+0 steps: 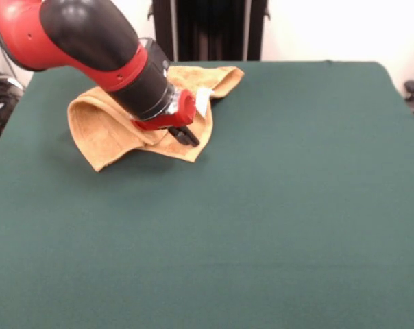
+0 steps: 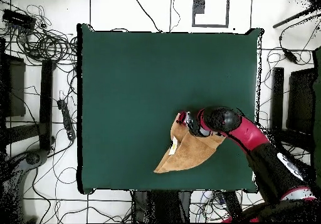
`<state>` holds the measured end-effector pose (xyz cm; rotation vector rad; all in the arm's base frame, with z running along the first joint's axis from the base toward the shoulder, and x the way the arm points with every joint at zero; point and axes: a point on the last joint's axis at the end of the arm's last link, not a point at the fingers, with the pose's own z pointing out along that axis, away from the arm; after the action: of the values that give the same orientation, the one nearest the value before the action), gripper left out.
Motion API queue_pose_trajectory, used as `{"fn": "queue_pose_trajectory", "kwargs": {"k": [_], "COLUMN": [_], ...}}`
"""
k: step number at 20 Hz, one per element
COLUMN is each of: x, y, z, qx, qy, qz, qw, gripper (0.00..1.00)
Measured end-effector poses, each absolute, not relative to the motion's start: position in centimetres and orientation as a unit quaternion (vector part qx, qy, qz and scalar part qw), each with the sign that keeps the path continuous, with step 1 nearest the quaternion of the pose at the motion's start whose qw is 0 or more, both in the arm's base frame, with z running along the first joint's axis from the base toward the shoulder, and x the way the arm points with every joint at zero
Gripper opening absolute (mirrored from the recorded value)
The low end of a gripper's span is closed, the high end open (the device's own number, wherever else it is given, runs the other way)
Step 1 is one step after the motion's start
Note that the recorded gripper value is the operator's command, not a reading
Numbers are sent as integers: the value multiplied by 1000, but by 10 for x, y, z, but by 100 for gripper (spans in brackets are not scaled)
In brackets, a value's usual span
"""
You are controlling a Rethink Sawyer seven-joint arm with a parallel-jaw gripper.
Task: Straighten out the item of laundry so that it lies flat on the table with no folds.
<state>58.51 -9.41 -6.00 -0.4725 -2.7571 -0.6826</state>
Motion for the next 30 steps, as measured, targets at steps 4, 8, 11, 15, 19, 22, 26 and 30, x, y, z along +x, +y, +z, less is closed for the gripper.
{"fn": "queue_pose_trajectory", "kwargs": {"k": [4, 8, 11, 15, 19, 22, 26, 30], "x": [585, 585, 585, 586, 586, 585, 579, 566], "y": [-93, -88, -84, -80, -74, -68, -58, -49], "z": [-59, -58, -56, -55, -54, -52, -48, -45], "qx": [-164, -162, -165, -165, -153, -136, -100, -64], "qy": [-951, -955, -958, -961, -967, -973, -985, -993], "qz": [-231, -214, -200, -184, -165, -146, -112, -85], "qw": [127, 125, 124, 127, 124, 116, 91, 43], "gripper": [100, 100, 100, 100, 100, 100, 100, 100]}}
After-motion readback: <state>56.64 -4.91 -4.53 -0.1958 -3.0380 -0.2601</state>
